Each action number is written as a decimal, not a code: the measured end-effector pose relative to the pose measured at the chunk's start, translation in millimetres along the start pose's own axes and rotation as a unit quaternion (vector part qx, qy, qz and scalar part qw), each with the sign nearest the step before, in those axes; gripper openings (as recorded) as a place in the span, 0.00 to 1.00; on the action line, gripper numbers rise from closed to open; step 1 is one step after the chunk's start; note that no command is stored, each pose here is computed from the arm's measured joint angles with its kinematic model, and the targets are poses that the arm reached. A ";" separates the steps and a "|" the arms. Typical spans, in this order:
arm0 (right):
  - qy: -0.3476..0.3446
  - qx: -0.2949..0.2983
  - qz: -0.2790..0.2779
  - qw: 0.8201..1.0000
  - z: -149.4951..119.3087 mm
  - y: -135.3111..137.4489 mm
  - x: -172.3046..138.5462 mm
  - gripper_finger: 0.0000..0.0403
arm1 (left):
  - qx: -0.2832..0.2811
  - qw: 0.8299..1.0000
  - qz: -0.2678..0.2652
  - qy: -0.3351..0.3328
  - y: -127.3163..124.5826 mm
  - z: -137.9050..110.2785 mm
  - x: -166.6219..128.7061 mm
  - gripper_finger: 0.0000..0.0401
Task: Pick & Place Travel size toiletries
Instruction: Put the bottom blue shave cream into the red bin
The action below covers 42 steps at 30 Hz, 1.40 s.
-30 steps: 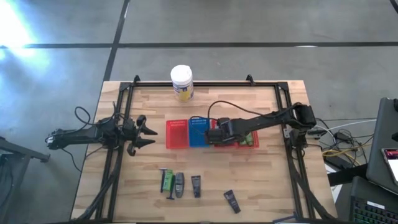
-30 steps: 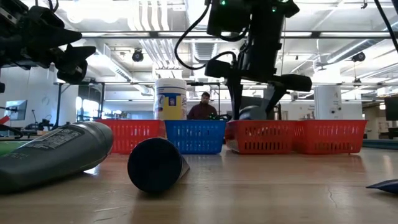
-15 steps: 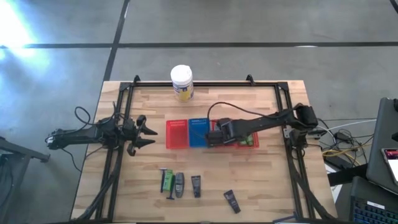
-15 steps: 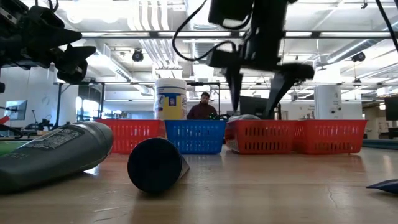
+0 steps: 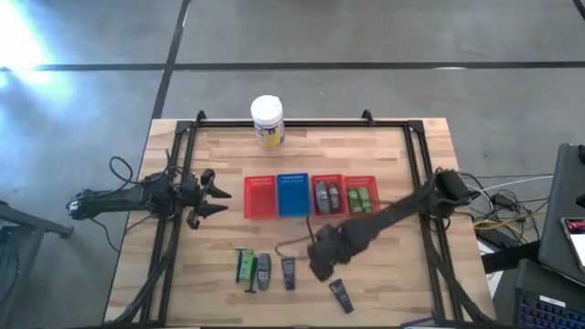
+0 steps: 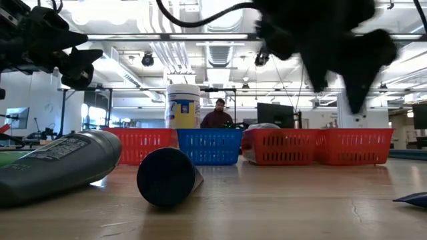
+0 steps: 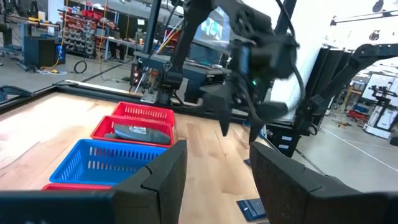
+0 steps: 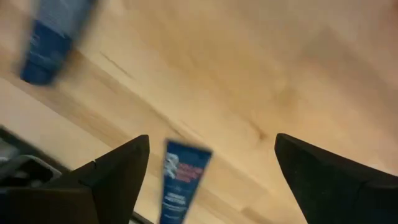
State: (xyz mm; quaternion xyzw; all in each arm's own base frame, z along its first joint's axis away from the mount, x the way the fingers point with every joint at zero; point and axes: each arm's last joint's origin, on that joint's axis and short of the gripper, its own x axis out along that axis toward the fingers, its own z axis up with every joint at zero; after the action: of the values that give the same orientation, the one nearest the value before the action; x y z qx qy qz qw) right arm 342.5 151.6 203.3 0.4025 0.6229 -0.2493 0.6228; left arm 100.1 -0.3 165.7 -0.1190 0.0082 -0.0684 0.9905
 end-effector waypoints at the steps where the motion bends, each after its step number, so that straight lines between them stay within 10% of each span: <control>1: 0.002 0.005 -0.004 1.000 -5.8 2.0 5.2 0.83 | 0.000 1.000 0.000 0.000 0.0 0.0 0.0 0.45; 23: 0.050 0.153 0.045 0.986 -93.5 30.2 39.7 0.72 | 0.000 1.000 0.000 0.001 0.0 -0.1 0.1 0.45; 42: 0.048 0.118 -0.015 0.992 -85.8 27.6 78.2 0.86 | 0.000 1.000 0.000 0.001 0.1 -0.2 0.2 0.45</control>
State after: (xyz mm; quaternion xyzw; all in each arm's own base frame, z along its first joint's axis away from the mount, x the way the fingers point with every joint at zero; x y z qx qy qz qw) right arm 323.4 251.4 140.8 0.4747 0.6246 -0.3107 0.5366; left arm 100.2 -0.3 165.5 -0.1191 0.0095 -0.0682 0.9905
